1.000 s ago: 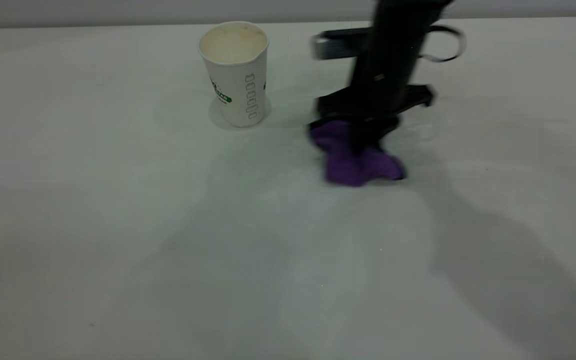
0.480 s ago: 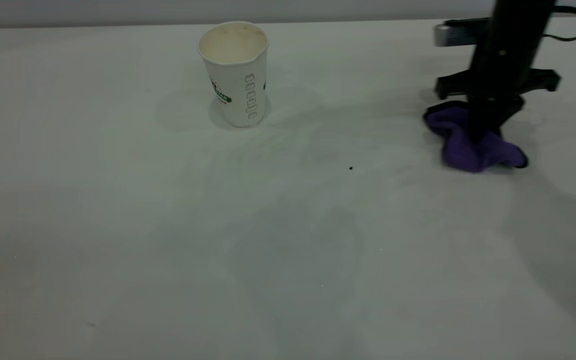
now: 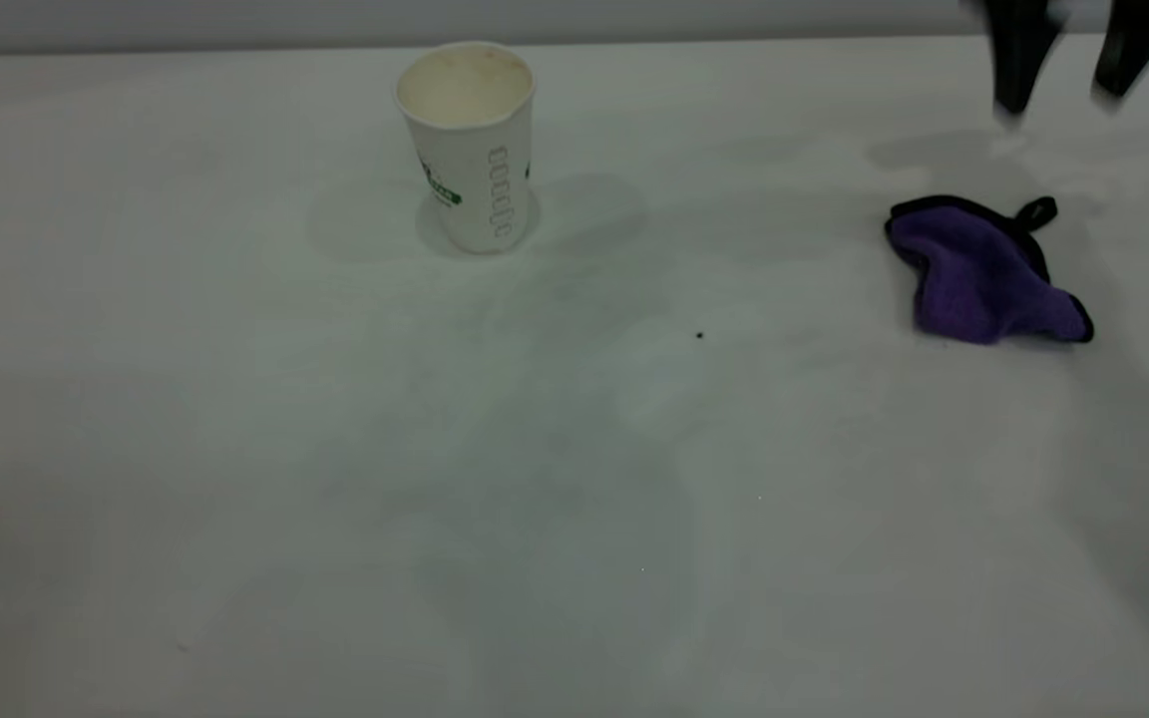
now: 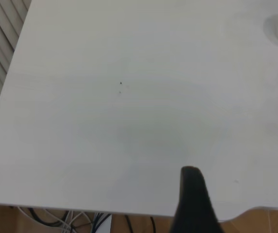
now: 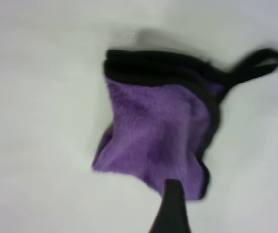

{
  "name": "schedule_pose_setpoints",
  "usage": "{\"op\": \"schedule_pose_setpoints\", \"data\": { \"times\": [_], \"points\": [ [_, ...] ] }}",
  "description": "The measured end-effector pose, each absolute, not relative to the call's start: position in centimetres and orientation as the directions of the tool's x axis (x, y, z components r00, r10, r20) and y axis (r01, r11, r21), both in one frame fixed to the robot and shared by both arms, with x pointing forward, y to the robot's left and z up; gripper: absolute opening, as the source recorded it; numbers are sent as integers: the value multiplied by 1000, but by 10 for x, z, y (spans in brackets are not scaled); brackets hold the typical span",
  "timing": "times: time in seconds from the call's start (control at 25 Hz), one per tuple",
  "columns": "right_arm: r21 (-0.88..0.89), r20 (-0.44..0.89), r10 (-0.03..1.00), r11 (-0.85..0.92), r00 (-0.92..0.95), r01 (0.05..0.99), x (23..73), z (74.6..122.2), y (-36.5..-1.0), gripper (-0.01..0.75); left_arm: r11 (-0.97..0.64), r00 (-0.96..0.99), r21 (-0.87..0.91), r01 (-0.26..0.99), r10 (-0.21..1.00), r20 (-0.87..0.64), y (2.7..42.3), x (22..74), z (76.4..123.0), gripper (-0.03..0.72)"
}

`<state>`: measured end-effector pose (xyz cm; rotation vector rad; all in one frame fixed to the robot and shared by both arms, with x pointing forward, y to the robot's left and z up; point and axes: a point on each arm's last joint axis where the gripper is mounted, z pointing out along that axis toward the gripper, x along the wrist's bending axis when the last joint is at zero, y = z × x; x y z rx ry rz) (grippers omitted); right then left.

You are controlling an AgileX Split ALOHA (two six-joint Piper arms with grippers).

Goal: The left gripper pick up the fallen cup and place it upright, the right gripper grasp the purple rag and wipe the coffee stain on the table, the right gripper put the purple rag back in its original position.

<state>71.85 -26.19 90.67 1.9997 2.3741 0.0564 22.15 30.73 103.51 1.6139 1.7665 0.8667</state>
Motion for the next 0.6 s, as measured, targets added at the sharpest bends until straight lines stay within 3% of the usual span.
{"op": "schedule_pose_setpoints", "data": {
  "times": [0.28, 0.48, 0.6],
  "points": [
    [291, -1, 976, 208, -217, 934, 693, 1038, -244, 727, 53, -92, 788, 613, 996, 5, 307, 222, 1035, 569],
    [391, -43, 944, 318, -328, 864, 616, 1116, -215, 727, 53, -92, 788, 613, 996, 5, 307, 222, 1035, 569],
    [383, -47, 930, 353, -364, 853, 557, 1131, -214, 725, 54, -93, 788, 613, 996, 4, 307, 222, 1035, 569]
  ]
}}
